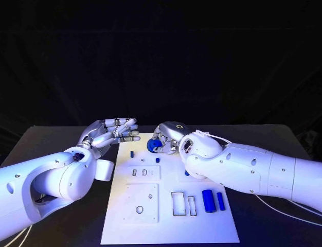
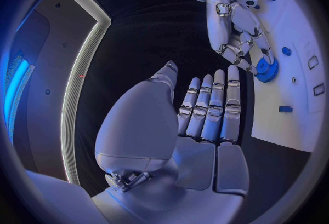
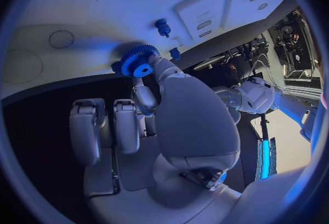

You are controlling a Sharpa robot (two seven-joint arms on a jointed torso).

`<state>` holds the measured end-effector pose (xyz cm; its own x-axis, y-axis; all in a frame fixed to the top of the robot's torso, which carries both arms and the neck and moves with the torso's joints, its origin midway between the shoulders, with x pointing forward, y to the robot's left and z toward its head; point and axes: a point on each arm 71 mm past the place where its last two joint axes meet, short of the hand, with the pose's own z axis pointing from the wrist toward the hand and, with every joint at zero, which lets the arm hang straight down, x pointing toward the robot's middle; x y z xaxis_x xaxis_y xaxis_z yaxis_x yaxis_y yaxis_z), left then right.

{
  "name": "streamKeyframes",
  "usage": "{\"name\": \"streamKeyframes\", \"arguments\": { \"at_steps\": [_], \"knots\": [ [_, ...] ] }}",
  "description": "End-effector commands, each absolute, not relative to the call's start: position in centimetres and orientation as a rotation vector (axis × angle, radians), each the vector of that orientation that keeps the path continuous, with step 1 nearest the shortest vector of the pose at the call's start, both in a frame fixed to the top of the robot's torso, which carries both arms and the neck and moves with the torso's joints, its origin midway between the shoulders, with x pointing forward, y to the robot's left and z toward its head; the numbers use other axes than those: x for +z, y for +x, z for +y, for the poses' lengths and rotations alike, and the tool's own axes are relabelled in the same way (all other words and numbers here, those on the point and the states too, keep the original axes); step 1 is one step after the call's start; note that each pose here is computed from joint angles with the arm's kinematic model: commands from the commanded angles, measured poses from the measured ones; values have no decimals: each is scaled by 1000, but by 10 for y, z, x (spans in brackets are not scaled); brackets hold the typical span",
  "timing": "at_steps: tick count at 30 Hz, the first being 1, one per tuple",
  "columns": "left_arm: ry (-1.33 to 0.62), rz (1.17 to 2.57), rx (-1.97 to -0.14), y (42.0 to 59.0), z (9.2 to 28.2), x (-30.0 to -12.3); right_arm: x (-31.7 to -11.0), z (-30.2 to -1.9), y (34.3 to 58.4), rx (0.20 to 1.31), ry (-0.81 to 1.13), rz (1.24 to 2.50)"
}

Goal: Assemble the parts on the task board

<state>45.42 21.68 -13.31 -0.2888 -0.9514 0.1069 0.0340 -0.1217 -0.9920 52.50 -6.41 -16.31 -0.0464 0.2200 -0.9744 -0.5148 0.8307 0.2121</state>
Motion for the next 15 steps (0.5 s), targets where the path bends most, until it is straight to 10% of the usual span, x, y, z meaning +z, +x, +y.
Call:
{"name": "streamKeyframes", "arguments": {
  "at_steps": [1,15],
  "knots": [
    [-1094,1326,-1558,453,214,-131,-165,-63,526,596,-265,1509],
    [-1096,1328,-1557,454,214,-132,-168,-61,530,600,-259,1522]
  ]
}}
